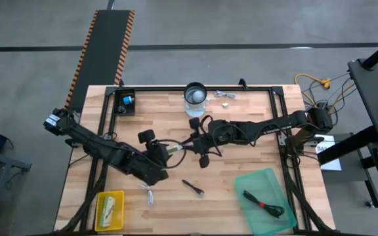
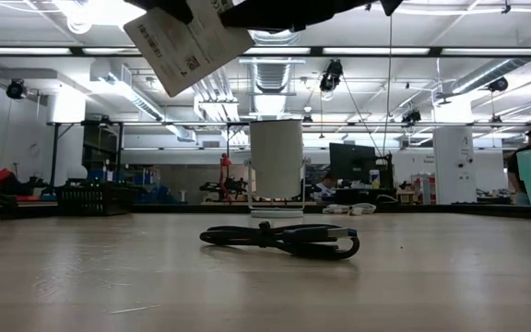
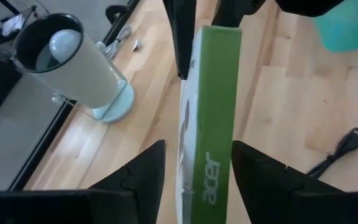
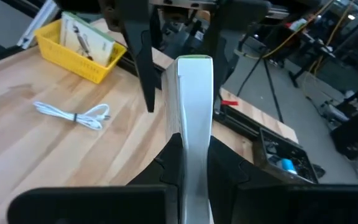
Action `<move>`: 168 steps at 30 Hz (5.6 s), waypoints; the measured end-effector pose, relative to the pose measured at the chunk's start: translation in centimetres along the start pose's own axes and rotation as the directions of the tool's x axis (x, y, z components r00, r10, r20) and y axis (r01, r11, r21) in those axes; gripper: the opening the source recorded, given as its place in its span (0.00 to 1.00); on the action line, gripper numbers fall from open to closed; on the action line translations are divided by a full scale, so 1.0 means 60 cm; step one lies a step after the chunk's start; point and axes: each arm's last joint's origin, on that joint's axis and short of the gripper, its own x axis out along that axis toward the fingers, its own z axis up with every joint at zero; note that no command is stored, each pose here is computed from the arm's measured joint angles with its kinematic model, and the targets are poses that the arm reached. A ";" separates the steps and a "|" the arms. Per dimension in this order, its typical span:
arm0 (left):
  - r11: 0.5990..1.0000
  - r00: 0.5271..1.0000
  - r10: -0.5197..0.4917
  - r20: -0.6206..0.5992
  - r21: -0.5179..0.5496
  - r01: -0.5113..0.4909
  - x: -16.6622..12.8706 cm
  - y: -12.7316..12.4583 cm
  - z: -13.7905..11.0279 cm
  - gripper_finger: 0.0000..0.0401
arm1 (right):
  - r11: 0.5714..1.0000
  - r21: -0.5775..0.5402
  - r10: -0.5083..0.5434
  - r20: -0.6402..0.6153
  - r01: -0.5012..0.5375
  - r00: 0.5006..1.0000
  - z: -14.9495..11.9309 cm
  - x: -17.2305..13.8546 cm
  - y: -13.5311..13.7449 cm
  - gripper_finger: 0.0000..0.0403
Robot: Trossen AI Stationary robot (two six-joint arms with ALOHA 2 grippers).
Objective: Pick and place items into bin
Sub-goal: Put the white card reader box into the yellow bin, then put the bottom white usb cable into the green bin
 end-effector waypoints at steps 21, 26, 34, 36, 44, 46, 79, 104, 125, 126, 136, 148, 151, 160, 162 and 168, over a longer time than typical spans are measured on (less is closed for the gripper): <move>0.938 0.988 -0.140 -0.069 -0.329 0.110 -0.017 0.017 0.027 0.06 | 0.999 -0.007 -0.041 -0.099 0.040 0.994 -0.008 -0.007 -0.001 0.31; 0.819 0.949 -0.188 -0.255 -0.573 0.008 -0.040 0.025 0.009 0.06 | 0.997 -0.019 -0.083 -0.207 0.080 0.975 -0.017 -0.018 -0.002 0.40; 0.559 0.828 -0.279 -0.486 -0.783 -0.271 -0.067 -0.008 -0.036 0.06 | 0.999 -0.020 -0.051 -0.265 0.048 0.963 -0.024 -0.024 0.002 0.43; 0.525 0.792 -0.300 -0.531 -0.785 -0.328 -0.074 -0.024 -0.047 0.06 | 0.999 -0.018 -0.050 -0.268 0.047 0.962 -0.025 -0.024 0.002 0.42; 0.431 0.645 -0.320 -0.694 -0.713 -0.554 -0.114 -0.090 -0.102 0.06 | 0.999 -0.018 -0.046 -0.271 0.043 0.961 -0.025 -0.024 0.003 0.40; 0.429 0.608 -0.321 -0.726 -0.684 -0.591 -0.123 -0.102 -0.113 0.06 | 0.999 -0.018 -0.045 -0.271 0.042 0.962 -0.025 -0.024 0.003 0.40; 0.533 0.393 -0.146 -0.908 -0.407 -0.742 -0.134 -0.184 -0.161 0.06 | 0.999 -0.018 -0.034 -0.291 0.030 0.956 -0.038 -0.024 0.009 0.36; 0.506 0.353 -0.047 -0.934 -0.327 -0.798 -0.096 -0.212 -0.197 0.06 | 0.999 -0.022 -0.036 -0.287 0.031 0.957 -0.038 -0.024 0.009 0.34; 0.553 0.383 -0.070 -0.921 -0.355 -0.753 -0.096 -0.216 -0.196 0.25 | 0.999 -0.028 -0.036 -0.286 0.029 0.957 -0.038 -0.024 0.009 0.33; 0.555 0.384 -0.070 -0.921 -0.355 -0.752 -0.096 -0.216 -0.196 0.26 | 0.999 -0.028 -0.036 -0.287 0.029 0.957 -0.038 -0.024 0.009 0.33; 0.597 0.374 -0.077 -0.924 -0.343 -0.725 -0.110 -0.198 -0.185 0.29 | 0.999 -0.047 -0.036 -0.286 0.024 0.957 -0.038 -0.024 0.009 0.33; 0.856 0.803 -0.080 -0.591 -0.454 -0.248 -0.114 -0.152 -0.127 0.29 | 0.999 -0.038 -0.031 -0.301 0.020 0.953 -0.040 -0.024 0.010 0.33; 0.953 0.851 -0.061 -0.522 -0.284 -0.106 -0.090 -0.155 -0.117 0.29 | 0.999 -0.026 -0.027 -0.310 0.020 0.950 -0.042 -0.025 0.010 0.33; 0.983 0.811 -0.025 -0.584 0.132 0.126 -0.012 -0.183 -0.120 0.30 | 1.000 -0.008 0.009 -0.388 -0.013 0.922 -0.053 -0.031 0.016 0.33; 0.967 0.787 -0.034 -0.616 0.180 0.183 -0.004 -0.187 -0.124 0.30 | 1.000 -0.007 -0.005 -0.403 0.003 0.915 -0.054 -0.033 0.016 0.33; 0.907 0.743 -0.013 -0.669 0.305 0.290 0.011 -0.189 -0.149 0.30 | 0.994 -0.004 -0.102 -0.447 0.112 0.888 -0.053 -0.041 0.009 0.33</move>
